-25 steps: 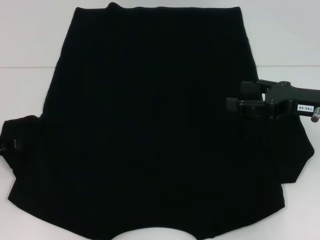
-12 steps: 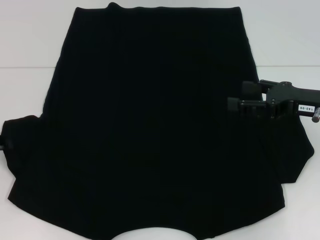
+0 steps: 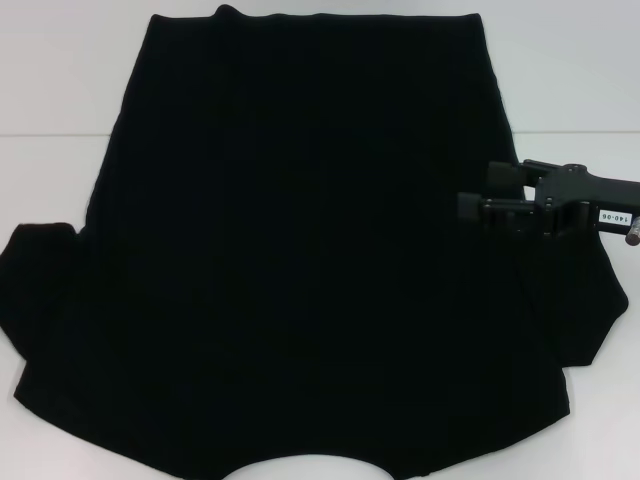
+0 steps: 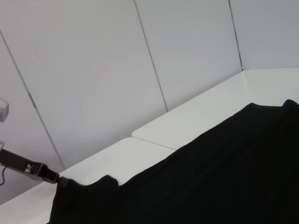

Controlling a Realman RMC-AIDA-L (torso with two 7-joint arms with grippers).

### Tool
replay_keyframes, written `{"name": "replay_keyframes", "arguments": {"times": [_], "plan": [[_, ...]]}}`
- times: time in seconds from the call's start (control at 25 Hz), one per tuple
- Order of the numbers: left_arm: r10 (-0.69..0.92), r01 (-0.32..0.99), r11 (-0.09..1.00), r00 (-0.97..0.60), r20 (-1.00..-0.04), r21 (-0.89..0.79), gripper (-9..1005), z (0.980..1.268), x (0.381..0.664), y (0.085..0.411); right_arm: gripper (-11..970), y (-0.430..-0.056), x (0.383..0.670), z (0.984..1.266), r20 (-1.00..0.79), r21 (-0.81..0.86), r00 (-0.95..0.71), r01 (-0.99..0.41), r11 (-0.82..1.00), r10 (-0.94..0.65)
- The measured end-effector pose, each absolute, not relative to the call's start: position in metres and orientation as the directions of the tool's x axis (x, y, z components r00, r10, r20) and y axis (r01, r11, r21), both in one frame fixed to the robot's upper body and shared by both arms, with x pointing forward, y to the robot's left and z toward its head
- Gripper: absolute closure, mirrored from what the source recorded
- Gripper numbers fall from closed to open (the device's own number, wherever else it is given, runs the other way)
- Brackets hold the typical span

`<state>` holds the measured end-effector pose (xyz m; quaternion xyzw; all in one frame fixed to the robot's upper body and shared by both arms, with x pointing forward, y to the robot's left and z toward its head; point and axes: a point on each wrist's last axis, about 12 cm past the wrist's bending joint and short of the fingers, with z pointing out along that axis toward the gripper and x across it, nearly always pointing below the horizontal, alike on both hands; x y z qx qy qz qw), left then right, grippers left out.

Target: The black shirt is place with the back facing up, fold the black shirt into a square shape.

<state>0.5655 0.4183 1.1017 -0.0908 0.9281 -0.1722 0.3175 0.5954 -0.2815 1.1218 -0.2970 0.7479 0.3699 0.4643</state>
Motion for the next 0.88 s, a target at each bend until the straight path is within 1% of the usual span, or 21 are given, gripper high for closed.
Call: {"name": "replay_keyframes", "arguments": {"times": [0.16, 0.44, 0.76, 0.88], "plan": [[-0.282, -0.078, 0.936, -0.749, -0.600, -0.343, 978, 1.106, 0.574, 0.423, 58, -0.281, 0.595, 1.121, -0.913, 0.282, -0.396, -0.785, 0.551, -0.097], [-0.266, -0.077, 0.951, -0.696, -0.667, -0.299, 974, 1.119, 0.594, 0.422, 63, -0.278, 0.596, 1.122, -0.914, 0.282, -0.394, -0.787, 0.549, -0.095], [-0.262, -0.072, 0.953, -0.689, -0.676, -0.295, 970, 1.121, 0.598, 0.421, 69, -0.278, 0.595, 1.121, -0.913, 0.287, -0.398, -0.785, 0.549, -0.092], [-0.279, -0.042, 0.937, -0.690, -0.668, -0.348, 968, 1.123, 0.596, 0.416, 71, -0.279, 0.595, 1.120, -0.912, 0.289, -0.400, -0.783, 0.550, -0.090]]}}
